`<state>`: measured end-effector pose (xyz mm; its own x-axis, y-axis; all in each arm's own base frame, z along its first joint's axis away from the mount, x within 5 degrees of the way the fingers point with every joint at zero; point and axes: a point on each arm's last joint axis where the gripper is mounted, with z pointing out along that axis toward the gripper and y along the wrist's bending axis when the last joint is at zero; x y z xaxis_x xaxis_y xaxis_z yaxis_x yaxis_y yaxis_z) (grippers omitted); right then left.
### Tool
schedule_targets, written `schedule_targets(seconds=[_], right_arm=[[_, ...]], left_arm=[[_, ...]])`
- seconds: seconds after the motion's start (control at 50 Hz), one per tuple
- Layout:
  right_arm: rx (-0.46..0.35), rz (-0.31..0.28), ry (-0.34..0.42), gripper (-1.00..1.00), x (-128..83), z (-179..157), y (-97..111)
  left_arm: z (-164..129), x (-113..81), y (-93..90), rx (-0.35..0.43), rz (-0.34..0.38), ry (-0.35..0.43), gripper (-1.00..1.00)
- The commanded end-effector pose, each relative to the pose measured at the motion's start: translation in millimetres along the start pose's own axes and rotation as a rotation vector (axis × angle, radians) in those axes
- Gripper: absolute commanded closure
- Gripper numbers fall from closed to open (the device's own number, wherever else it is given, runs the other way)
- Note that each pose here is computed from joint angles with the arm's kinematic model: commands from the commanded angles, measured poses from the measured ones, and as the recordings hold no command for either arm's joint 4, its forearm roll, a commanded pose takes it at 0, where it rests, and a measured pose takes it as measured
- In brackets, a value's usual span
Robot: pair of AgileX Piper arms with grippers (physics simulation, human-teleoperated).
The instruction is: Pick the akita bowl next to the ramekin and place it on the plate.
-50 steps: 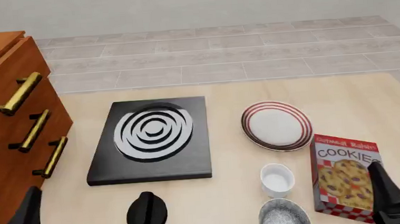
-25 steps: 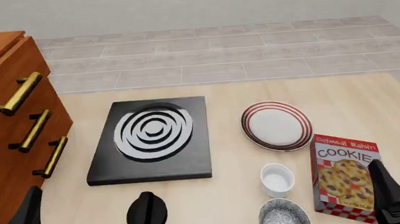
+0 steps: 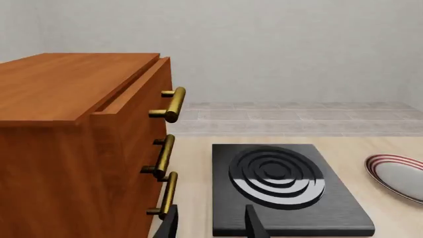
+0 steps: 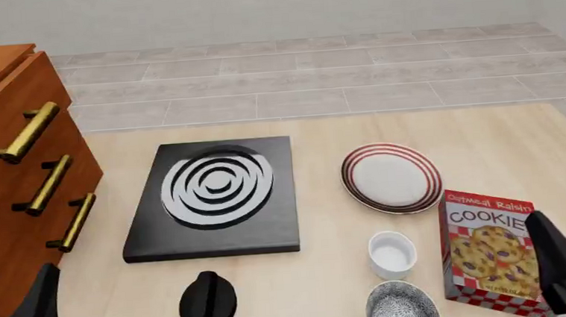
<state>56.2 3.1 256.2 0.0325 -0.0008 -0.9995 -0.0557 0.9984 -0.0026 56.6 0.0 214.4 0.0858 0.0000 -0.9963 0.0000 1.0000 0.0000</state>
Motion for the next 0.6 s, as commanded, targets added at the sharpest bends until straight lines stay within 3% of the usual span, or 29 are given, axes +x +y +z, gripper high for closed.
schedule_targets(seconds=[0.02,0.26,0.48,0.6], right_arm=[[-0.039,-0.019,0.03,-1.0,-16.7,-2.2,2.0],[-0.084,-0.081,0.077,-1.0,-22.3,-2.4,4.2],[-0.12,-0.088,0.148,-1.0,-17.8,5.9,7.0],[-0.159,-0.123,0.172,-1.0,-23.3,8.0,9.4]], left_arm=[[0.0,0.0,0.0,0.0,0.0,0.0,-1.0],[0.0,0.0,0.0,0.0,0.0,0.0,-1.0],[0.0,0.0,0.0,0.0,0.0,0.0,-1.0],[0.0,0.0,0.0,0.0,0.0,0.0,-1.0]])
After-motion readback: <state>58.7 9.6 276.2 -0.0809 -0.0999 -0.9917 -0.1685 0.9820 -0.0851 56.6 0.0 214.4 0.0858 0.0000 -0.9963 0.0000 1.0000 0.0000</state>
